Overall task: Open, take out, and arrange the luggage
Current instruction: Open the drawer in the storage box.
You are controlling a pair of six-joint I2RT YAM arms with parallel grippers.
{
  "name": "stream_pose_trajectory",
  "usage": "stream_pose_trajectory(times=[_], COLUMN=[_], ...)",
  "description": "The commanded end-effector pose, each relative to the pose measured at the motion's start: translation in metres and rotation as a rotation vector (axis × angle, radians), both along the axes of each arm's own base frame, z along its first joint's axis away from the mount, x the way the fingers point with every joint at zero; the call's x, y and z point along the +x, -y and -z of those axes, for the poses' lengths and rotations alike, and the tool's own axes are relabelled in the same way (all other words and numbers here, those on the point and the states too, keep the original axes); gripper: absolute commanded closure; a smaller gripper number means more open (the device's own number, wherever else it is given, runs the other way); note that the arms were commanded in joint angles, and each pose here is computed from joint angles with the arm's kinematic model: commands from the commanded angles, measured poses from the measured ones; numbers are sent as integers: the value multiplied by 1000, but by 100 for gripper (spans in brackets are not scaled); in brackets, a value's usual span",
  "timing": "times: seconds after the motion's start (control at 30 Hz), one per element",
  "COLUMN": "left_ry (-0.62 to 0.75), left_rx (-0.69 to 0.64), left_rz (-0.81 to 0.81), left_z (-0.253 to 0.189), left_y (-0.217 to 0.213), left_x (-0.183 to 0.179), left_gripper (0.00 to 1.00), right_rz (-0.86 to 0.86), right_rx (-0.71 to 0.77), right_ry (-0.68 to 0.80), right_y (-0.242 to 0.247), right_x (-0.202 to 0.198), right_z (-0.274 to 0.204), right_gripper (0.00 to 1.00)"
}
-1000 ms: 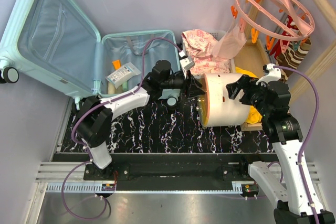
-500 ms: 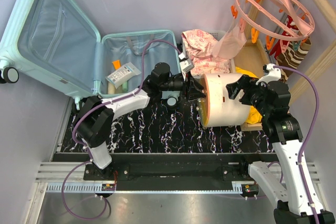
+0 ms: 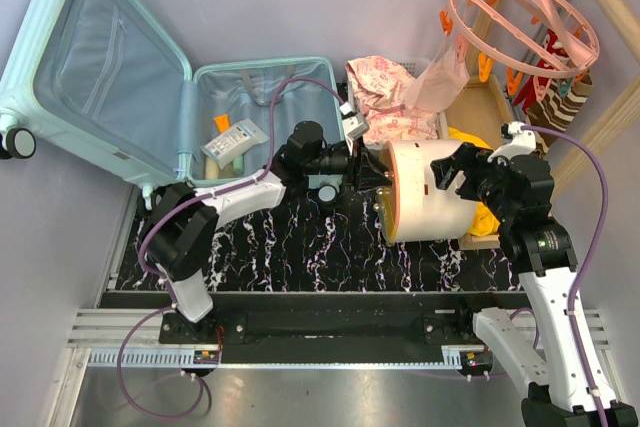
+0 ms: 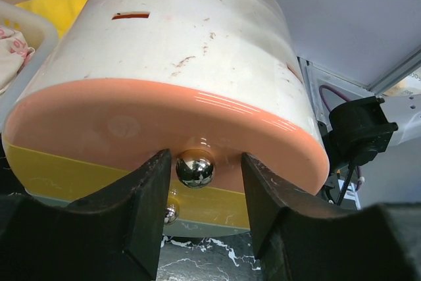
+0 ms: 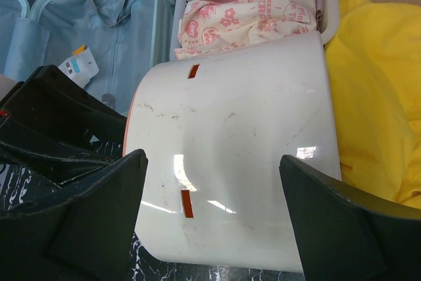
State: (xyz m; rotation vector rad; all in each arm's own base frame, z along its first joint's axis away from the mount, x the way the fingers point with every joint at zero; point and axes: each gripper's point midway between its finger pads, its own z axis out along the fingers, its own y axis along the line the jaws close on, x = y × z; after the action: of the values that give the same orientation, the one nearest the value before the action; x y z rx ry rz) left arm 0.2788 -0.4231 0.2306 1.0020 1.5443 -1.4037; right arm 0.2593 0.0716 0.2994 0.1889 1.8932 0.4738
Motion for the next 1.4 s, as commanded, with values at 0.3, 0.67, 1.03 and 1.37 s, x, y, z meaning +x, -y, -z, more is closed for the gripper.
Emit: stream_pose_trajectory(times=[0.3,0.67,1.03,1.37], left_ry=[41,46,52,60], left_rx=[-49,-44,-41,-14], left_rz=[23,-6,-39,-71], left_z=[-7,-6,-7,-2], left_y=[2,-13,-30,-46], left_x=[-6,-4,-8,-13], left_gripper=[78,98,100,100], right_rz=[-19,-12,1,0], right_rx=[2,-2,-13,-17], right_ry=[73,69,60,56], right_y=[-2,0,2,3], right_x=[-4,-5,-4,-6], right_z=[-25,-24,-19,-17], right_gripper=[8,8,8,8])
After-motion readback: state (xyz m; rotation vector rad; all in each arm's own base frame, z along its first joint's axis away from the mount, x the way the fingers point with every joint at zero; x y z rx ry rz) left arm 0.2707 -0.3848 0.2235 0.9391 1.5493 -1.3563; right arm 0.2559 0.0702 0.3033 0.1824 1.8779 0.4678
